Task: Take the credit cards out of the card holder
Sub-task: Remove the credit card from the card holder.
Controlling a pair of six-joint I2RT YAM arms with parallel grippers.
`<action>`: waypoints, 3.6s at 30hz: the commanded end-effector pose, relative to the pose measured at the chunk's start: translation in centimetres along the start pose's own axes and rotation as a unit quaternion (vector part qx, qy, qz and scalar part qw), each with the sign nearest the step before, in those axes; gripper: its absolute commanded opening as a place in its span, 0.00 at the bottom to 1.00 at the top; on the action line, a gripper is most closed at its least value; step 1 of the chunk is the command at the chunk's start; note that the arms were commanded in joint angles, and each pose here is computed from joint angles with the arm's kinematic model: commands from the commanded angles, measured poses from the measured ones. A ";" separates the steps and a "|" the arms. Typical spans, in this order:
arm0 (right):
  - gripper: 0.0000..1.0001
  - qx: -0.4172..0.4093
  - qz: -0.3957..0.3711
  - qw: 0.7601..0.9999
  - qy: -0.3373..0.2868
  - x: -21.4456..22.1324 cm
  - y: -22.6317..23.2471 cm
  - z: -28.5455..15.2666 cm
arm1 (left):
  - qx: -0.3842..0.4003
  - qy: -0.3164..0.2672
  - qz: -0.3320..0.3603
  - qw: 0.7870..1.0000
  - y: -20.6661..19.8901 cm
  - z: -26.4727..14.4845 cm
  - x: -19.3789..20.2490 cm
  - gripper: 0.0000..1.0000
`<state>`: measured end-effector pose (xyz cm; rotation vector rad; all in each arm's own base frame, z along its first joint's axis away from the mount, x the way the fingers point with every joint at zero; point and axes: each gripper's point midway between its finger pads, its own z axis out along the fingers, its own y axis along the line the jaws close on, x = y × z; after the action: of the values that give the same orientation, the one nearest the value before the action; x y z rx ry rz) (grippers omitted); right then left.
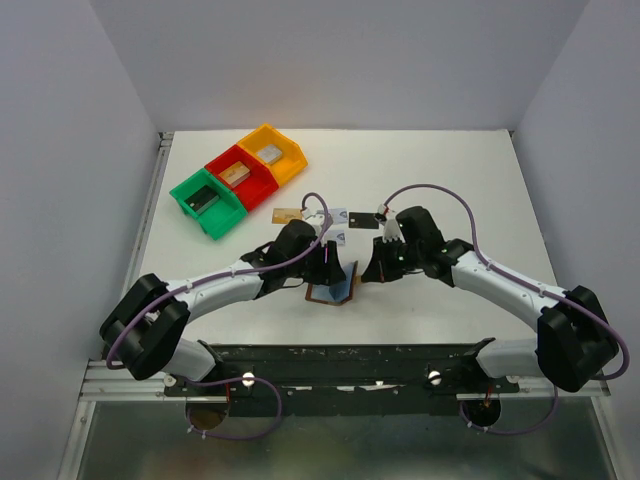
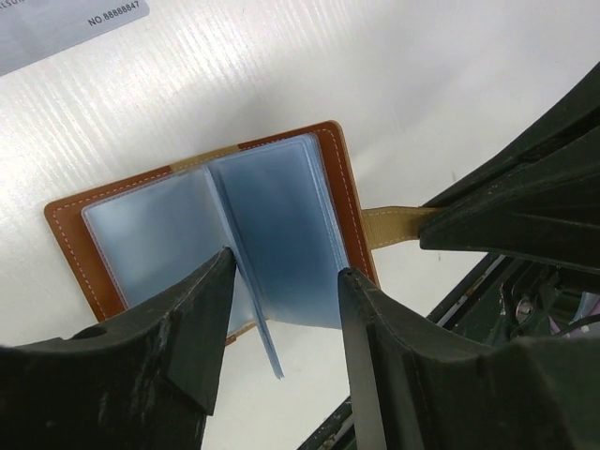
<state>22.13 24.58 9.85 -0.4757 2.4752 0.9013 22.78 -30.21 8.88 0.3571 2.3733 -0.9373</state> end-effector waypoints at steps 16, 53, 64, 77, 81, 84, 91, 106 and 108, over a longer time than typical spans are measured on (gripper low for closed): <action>0.00 0.054 0.021 0.998 0.023 1.8 -2.6 0.0 | -0.116 0.012 -0.010 0.993 4.4 -0.2 1.4 0.33; 0.19 -0.098 0.070 0.992 -0.029 -2.4 2.7 2.0 | -0.018 -0.083 0.000 0.996 0.0 -2.2 -2.4 0.32; 0.28 -0.123 0.113 0.986 0.011 -0.5 1.7 5.7 | -0.074 -0.026 -0.020 0.997 3.3 0.4 0.6 0.26; 0.28 -0.108 0.134 0.984 0.047 1.6 -0.1 8.2 | -0.115 -0.005 -0.031 0.993 6.0 1.6 3.0 0.24; 0.29 -0.104 0.137 0.984 0.050 1.9 -0.4 8.5 | -0.123 0.000 -0.035 0.992 6.6 1.6 3.6 0.24; 0.30 -0.106 0.137 0.984 0.051 2.0 -0.5 8.6 | -0.125 0.000 -0.036 0.992 6.7 1.5 3.7 0.24; 0.33 -0.102 0.140 0.983 0.056 2.1 -0.7 8.9 | -0.130 0.000 -0.039 0.991 6.9 1.4 3.9 0.24; 0.34 -0.102 0.148 0.982 0.062 2.3 -0.9 9.6 | -0.140 -0.015 -0.037 0.989 6.9 0.1 3.3 0.28; 0.36 -0.102 0.148 0.982 0.062 2.2 -0.9 9.6 | -0.145 -0.009 -0.037 0.989 7.2 0.3 3.5 0.28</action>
<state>23.35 30.04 2.55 -0.2493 2.6022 1.3067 23.40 -25.97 3.37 0.1568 2.4542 -0.6702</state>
